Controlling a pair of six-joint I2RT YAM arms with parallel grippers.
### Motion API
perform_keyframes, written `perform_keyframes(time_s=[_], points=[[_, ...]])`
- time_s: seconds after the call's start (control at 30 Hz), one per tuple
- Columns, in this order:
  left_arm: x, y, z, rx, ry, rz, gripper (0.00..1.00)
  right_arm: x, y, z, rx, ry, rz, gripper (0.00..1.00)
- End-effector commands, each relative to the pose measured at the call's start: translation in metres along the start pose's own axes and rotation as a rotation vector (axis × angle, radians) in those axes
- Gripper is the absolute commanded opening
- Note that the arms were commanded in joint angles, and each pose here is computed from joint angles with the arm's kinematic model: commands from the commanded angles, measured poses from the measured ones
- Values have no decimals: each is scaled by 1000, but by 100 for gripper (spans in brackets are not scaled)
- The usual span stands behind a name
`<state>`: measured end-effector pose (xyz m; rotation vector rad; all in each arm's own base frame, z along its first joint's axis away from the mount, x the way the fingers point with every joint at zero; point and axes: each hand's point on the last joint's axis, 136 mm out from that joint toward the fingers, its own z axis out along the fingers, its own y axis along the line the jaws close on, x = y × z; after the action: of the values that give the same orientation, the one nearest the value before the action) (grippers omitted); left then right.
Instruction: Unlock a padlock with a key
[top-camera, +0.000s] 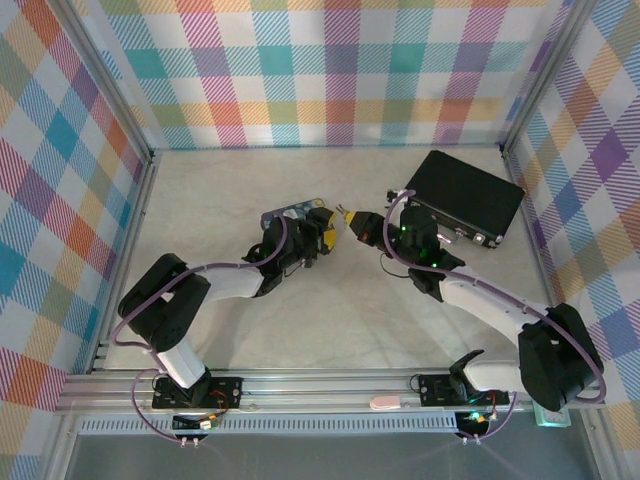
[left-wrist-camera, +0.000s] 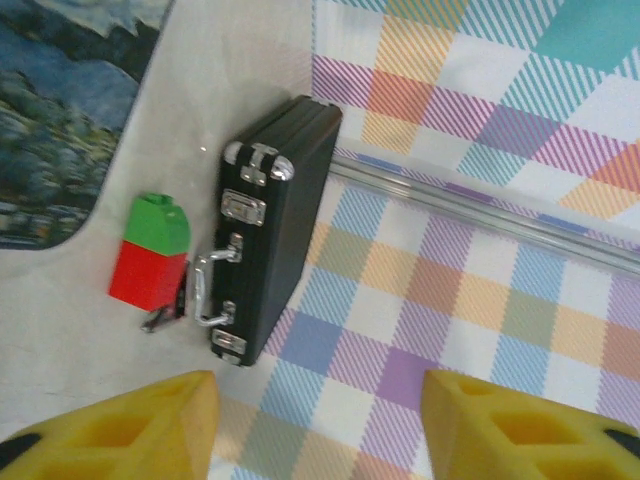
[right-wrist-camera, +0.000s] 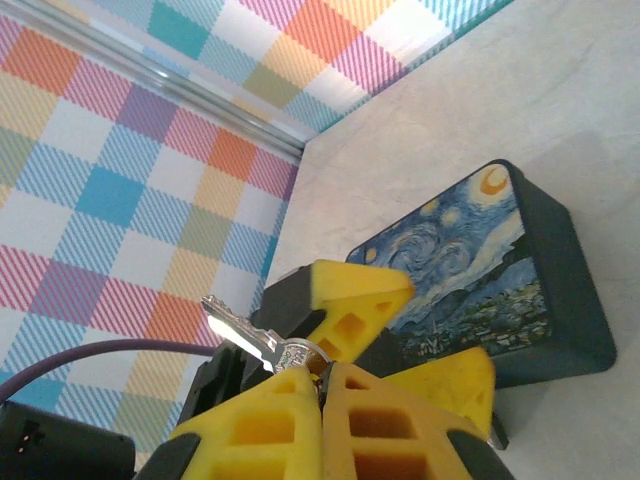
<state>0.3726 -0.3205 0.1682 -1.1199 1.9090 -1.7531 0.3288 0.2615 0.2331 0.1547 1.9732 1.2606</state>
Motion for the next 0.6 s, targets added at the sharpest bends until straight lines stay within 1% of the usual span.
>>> perform_keyframes(time_s=[0.0,0.3,0.5,0.57], points=[[19,-18,9,84,83,-147,51,-4,14,3,-86,-14,-55,0],[22,-25,6,115,98,-199,47,2,4,8,-67,-6,-80,0],[33,-32,11,148,159,-241,45,8,-2,14,-82,7,-68,0],[34,-31,11,149,162,-249,45,4,3,15,-103,-9,-74,0]])
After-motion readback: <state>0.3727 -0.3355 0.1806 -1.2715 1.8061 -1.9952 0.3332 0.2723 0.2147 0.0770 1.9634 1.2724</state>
